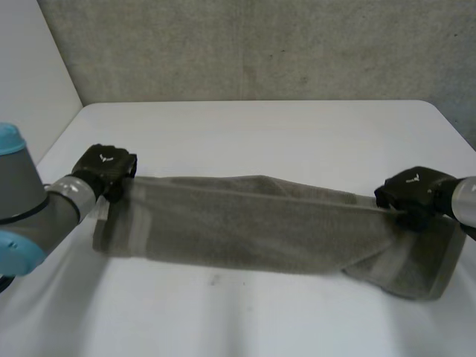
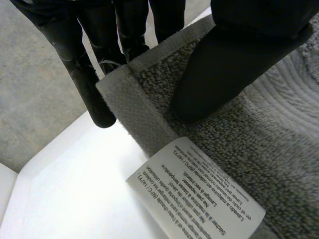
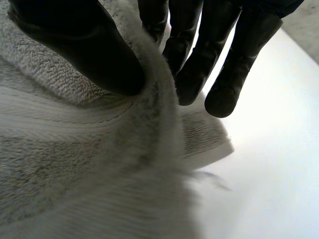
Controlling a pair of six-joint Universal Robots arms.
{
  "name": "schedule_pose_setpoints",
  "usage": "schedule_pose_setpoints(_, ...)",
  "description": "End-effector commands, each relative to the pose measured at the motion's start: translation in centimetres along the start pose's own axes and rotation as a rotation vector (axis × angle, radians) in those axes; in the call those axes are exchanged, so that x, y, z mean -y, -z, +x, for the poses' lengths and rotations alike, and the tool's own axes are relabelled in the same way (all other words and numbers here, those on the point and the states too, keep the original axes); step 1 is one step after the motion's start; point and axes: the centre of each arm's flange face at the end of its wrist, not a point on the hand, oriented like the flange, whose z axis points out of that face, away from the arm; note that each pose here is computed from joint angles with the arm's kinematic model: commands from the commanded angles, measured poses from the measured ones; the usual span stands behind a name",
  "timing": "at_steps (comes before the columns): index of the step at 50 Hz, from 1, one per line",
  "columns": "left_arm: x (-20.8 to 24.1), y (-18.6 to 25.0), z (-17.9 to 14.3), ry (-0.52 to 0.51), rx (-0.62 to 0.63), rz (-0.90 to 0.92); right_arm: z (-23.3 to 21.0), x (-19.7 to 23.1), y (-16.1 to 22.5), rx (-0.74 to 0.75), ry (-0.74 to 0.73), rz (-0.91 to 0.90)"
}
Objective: Fold the towel.
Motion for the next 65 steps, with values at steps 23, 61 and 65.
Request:
schedule_pose_setpoints(23,22.6,-3.2,-8.3,0.205,0.302,0.891,8.7,21.0,4.4,-0.660,0.200,0.849)
schedule_pose_setpoints(61,-1.4,10.2,1.1,0.195,0.022,0.132,-4.8,2.2,7.1,-0.098,0.233,0.161)
schedule_pose_setpoints(65,-0.7,12.3,0.1,0.193,0.022,0.171,-4.6,2.1,9.7,-0.102,0.252,0.122)
